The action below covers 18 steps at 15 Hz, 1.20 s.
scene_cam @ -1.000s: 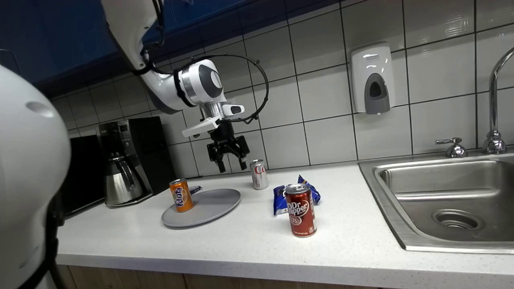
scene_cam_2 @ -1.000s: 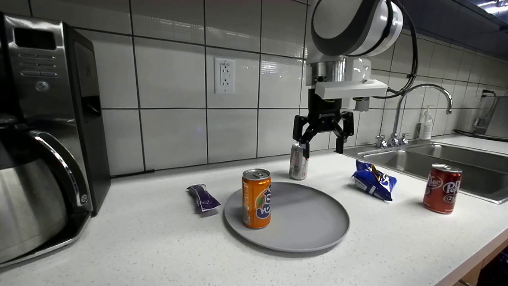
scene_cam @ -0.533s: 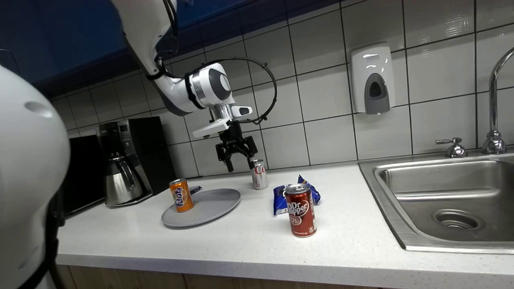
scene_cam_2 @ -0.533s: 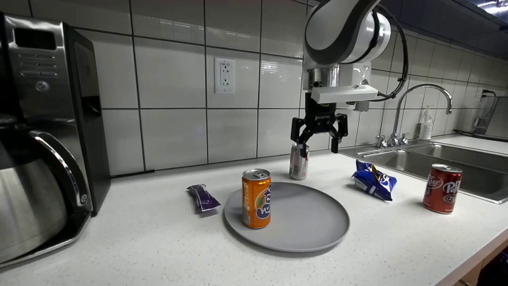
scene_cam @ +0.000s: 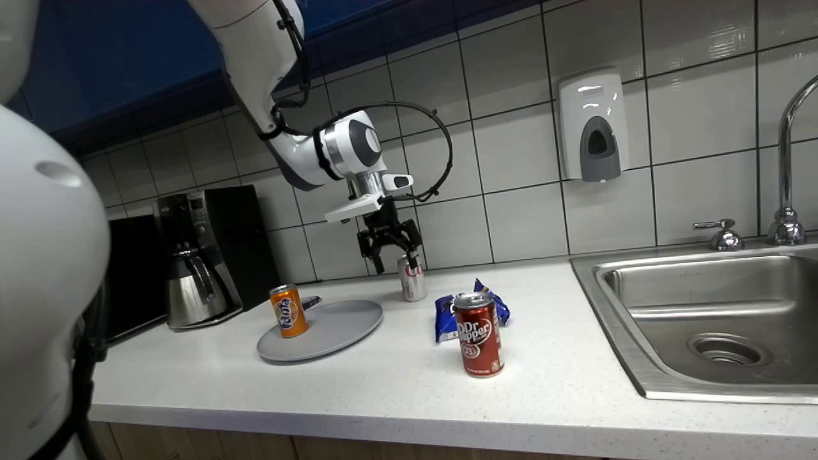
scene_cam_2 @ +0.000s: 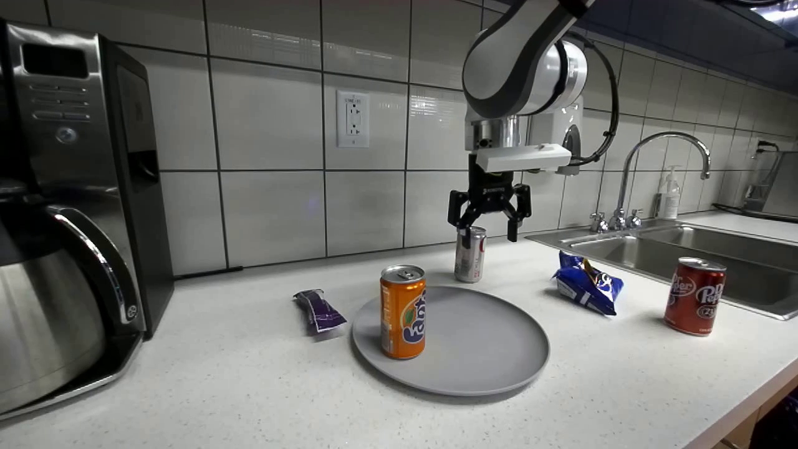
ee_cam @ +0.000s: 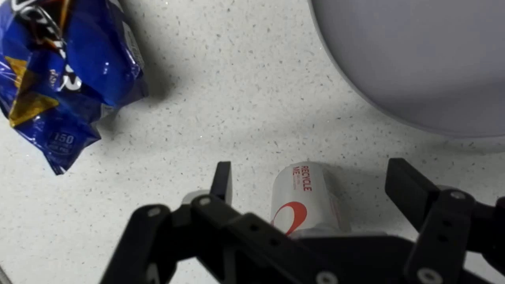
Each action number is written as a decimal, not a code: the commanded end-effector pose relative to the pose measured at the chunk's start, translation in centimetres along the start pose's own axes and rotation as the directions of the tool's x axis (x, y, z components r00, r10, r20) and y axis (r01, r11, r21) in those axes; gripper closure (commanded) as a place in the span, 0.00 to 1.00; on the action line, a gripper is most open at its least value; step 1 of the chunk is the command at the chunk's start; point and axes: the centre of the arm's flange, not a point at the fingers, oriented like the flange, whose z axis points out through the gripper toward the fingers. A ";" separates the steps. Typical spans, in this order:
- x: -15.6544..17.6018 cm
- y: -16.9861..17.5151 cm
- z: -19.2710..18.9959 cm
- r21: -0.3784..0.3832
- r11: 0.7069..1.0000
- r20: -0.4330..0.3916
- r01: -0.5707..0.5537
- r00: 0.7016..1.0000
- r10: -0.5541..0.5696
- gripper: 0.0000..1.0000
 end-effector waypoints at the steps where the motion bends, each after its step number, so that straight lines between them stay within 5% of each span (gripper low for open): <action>1: 3.2 0.1 0.0 -0.004 1.000 0.016 0.024 1.000 -0.024 0.00; 16: 7.6 -0.5 1.2 -0.017 0.999 0.031 0.042 0.999 -0.042 0.00; 18: 7.9 -0.6 1.2 -0.016 0.999 0.032 0.042 0.999 -0.041 0.26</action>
